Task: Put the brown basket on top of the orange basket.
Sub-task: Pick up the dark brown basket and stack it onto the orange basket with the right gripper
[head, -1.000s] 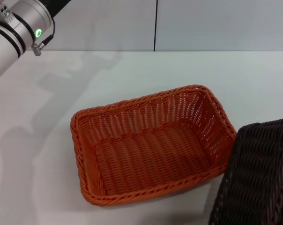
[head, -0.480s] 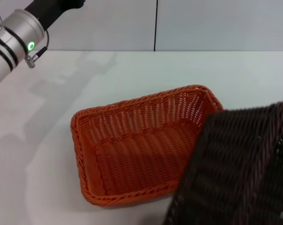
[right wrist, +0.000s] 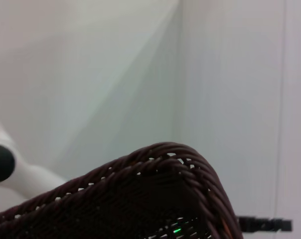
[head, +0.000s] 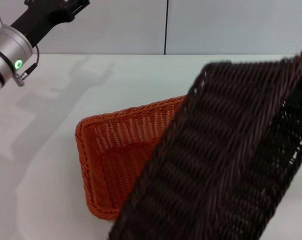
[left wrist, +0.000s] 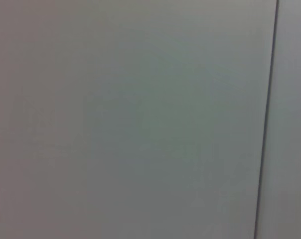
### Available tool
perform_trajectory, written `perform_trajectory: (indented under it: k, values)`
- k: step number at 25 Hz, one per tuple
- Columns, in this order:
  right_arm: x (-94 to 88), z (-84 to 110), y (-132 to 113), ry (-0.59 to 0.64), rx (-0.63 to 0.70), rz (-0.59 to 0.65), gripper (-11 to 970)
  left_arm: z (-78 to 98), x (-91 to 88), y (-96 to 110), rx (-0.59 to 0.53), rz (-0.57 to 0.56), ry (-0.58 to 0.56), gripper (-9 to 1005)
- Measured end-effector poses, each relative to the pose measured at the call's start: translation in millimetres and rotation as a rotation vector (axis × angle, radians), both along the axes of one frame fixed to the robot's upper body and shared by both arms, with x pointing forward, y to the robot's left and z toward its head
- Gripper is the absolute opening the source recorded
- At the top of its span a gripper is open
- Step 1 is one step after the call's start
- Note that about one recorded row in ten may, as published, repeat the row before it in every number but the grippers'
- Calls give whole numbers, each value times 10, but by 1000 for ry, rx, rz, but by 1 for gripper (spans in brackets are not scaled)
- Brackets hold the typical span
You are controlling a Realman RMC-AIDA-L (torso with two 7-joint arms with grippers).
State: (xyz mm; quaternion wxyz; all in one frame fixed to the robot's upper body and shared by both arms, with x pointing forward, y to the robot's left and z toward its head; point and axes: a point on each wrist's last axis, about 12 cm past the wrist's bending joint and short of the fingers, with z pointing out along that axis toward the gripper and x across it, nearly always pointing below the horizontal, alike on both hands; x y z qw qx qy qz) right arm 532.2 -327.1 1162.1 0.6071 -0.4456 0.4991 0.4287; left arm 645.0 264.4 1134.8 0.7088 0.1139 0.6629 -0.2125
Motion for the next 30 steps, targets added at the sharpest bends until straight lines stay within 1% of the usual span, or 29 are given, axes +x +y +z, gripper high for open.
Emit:
perform_trajectory:
  k: [2, 3, 4, 5, 6, 7, 8, 9, 11, 12, 13, 15, 18, 20, 22, 23, 24, 27, 28, 30]
  values:
    - [9, -30, 40, -1, 34, -29, 150, -3, -5, 7, 5, 0, -1, 851]
    - [-2, -79, 86, 1, 75, -61, 150, -6, -7, 8, 9, -2, 0, 851]
    - [-2, -79, 86, 1, 75, -61, 151, -6, -7, 8, 9, -2, 0, 851]
    - [-24, -119, 114, -1, 101, -82, 151, -6, -7, 8, 11, -2, -1, 851]
    - [-76, -207, 165, -14, 153, -136, 152, 1, 0, -1, 17, -3, -4, 851]
    - [-76, -207, 165, -14, 153, -136, 152, 1, 0, -1, 17, -3, -4, 851]
    - [-125, -295, 217, -30, 206, -196, 153, 2, 6, -9, 24, -4, -6, 851]
    - [-125, -295, 217, -30, 206, -196, 153, 0, 13, -17, 33, -3, -6, 851]
    - [-168, -370, 257, -33, 252, -241, 154, 0, 13, -17, 33, -3, -6, 851]
    - [-179, -397, 272, -27, 269, -254, 155, 4, 29, -34, 51, -2, -10, 851]
    - [-192, -450, 292, -4, 304, -284, 155, 22, 53, -54, 63, -2, -14, 851]
    - [-194, -478, 303, 9, 317, -301, 156, 30, 64, -60, 67, 0, -15, 851]
    - [-200, -596, 342, 37, 318, -365, 157, 68, 126, -96, 83, 10, -13, 851]
    - [-205, -618, 344, 46, 316, -374, 158, 77, 138, -106, 86, 11, -13, 851]
    - [-218, -663, 352, 64, 313, -390, 159, 105, 191, -165, 108, 10, -14, 851]
    - [-247, -716, 383, 69, 316, -404, 160, 109, 204, -187, 114, 7, -13, 851]
    - [-247, -716, 383, 69, 316, -404, 160, 109, 204, -187, 114, 7, -13, 851]
    - [-284, -798, 459, 64, 321, -431, 162, 118, 217, -210, 115, 3, -14, 851]
    - [-297, -837, 498, 66, 322, -444, 162, 150, 250, -262, 117, -5, -19, 851]
    - [-305, -850, 512, 67, 324, -448, 163, 178, 270, -296, 121, -10, -26, 851]
